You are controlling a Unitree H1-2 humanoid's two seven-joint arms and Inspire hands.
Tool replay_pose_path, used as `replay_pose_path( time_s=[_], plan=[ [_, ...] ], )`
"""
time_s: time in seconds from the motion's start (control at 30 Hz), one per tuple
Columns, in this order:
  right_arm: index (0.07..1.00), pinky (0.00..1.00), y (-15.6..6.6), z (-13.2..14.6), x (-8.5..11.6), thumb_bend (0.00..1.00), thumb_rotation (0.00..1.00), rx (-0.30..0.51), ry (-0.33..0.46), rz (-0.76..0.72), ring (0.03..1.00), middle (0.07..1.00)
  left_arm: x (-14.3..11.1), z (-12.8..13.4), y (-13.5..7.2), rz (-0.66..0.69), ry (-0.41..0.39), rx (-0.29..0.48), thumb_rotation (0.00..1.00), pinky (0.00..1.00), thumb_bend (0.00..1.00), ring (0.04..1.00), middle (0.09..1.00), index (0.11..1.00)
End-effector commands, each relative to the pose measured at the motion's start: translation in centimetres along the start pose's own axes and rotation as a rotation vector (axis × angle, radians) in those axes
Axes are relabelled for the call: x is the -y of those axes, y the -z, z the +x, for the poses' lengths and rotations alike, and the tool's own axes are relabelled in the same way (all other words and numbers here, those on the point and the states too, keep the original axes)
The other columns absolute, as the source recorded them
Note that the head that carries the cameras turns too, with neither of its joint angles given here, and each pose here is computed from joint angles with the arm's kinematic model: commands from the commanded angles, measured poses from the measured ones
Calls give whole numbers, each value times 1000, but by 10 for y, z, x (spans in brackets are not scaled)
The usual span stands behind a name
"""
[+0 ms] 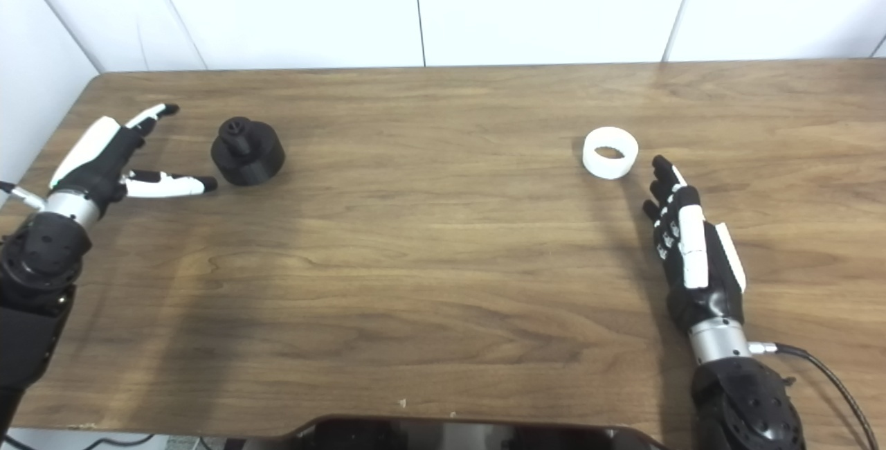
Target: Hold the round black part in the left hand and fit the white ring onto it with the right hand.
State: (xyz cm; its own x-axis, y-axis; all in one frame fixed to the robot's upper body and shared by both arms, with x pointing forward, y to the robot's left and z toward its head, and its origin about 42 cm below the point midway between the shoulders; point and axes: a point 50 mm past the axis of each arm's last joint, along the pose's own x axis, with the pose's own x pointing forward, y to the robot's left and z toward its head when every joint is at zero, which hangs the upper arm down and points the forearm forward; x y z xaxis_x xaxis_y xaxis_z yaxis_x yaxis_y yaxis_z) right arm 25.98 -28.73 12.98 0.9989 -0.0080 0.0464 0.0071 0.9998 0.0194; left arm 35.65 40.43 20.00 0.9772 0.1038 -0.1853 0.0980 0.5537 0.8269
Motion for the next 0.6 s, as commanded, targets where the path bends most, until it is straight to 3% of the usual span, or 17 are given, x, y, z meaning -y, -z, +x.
replay_pose_path(
  time_s=[0.0,0.27,0.57],
  plan=[
    [956,1000,-9,-2,7,565,1000,47,-14,-25,1000,995,-29,11,-13,55,-61,59,334,921,955,999,968,916],
    [962,1000,-9,-4,10,569,1000,48,-12,-37,1000,998,-20,27,-12,81,11,44,342,921,963,1000,961,891],
    [951,1000,-9,-3,9,578,1000,49,-5,-32,1000,990,-15,35,-17,79,15,42,339,917,952,1000,964,892]
  ],
)
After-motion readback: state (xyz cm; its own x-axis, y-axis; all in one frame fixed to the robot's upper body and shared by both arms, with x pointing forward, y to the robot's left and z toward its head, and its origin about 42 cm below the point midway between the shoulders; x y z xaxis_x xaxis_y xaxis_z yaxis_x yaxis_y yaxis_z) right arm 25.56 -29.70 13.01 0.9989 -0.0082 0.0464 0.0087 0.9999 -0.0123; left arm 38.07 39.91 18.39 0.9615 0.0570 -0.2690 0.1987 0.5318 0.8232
